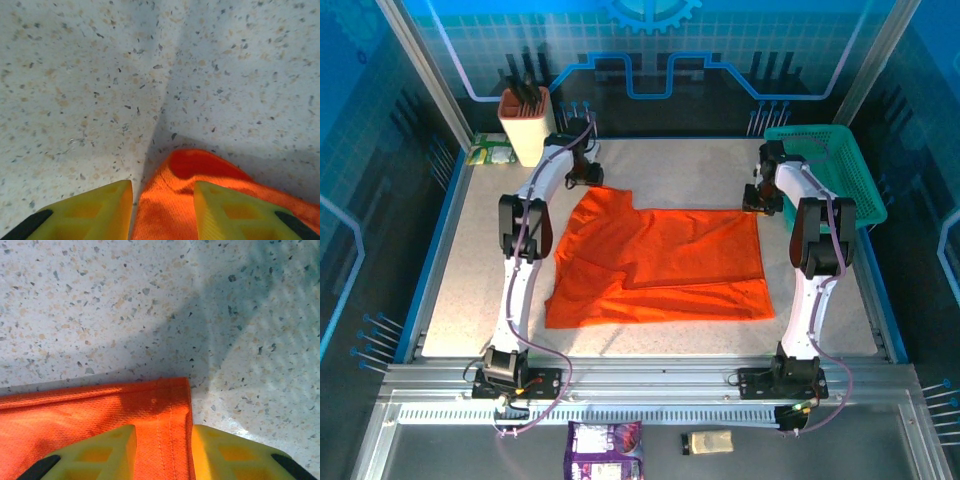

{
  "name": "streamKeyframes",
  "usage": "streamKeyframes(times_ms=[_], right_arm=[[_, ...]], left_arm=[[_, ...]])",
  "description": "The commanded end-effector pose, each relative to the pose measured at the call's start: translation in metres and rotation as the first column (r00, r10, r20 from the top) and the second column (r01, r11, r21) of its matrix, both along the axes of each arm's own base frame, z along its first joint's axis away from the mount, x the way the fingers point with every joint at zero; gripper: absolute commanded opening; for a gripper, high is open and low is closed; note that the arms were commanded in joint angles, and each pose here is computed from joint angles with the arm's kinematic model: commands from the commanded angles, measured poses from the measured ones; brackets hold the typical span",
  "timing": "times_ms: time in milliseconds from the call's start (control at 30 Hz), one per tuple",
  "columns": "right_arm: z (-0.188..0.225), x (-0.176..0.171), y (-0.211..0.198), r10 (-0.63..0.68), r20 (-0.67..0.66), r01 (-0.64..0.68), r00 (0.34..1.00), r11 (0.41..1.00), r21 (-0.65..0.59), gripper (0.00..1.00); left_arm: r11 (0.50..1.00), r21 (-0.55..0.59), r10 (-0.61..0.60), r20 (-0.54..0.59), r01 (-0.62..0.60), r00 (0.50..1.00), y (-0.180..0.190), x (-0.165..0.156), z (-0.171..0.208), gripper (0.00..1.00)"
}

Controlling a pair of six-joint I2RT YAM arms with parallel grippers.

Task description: Fold the inside-out t-shirt

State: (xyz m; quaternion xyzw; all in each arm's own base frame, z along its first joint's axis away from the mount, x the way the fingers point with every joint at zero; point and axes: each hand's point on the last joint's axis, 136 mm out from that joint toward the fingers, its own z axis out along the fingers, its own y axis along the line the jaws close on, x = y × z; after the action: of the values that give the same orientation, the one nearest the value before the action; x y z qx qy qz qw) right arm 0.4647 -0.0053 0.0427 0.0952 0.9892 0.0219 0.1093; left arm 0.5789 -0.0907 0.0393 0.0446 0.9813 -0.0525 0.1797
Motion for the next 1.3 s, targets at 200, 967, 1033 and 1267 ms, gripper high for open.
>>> streamKeyframes(times_ms=[200, 967, 1033, 1267], right_arm=[[0.020, 0.000, 0.003, 0.025, 0.016, -0.024, 1.000, 0.999, -0.027, 0.36], [-0.005, 0.033, 0.016, 0.039, -0.001, -0.039, 0.999, 0.999, 0.032, 0.34], [-0.009, 0.033, 0.016, 0.042, -0.008, -0.042, 0.999, 0.999, 0.027, 0.32], [-0.011, 0.040, 0.013, 0.048, 0.010, -0.048, 0.999, 0.999, 0.008, 0.21]], left_arm=[[1.000, 0.006, -0.023, -0.023, 0.023, 0.999, 0.000, 0.001, -0.013, 0.18], [0.994, 0.059, 0.084, 0.084, -0.089, 0.993, 0.026, 0.022, 0.009, 0.02], [0.995, 0.054, 0.085, 0.084, -0.090, 0.993, 0.025, 0.021, 0.009, 0.02], [0.996, 0.008, 0.091, 0.122, -0.093, 0.988, 0.020, 0.024, 0.026, 0.00]])
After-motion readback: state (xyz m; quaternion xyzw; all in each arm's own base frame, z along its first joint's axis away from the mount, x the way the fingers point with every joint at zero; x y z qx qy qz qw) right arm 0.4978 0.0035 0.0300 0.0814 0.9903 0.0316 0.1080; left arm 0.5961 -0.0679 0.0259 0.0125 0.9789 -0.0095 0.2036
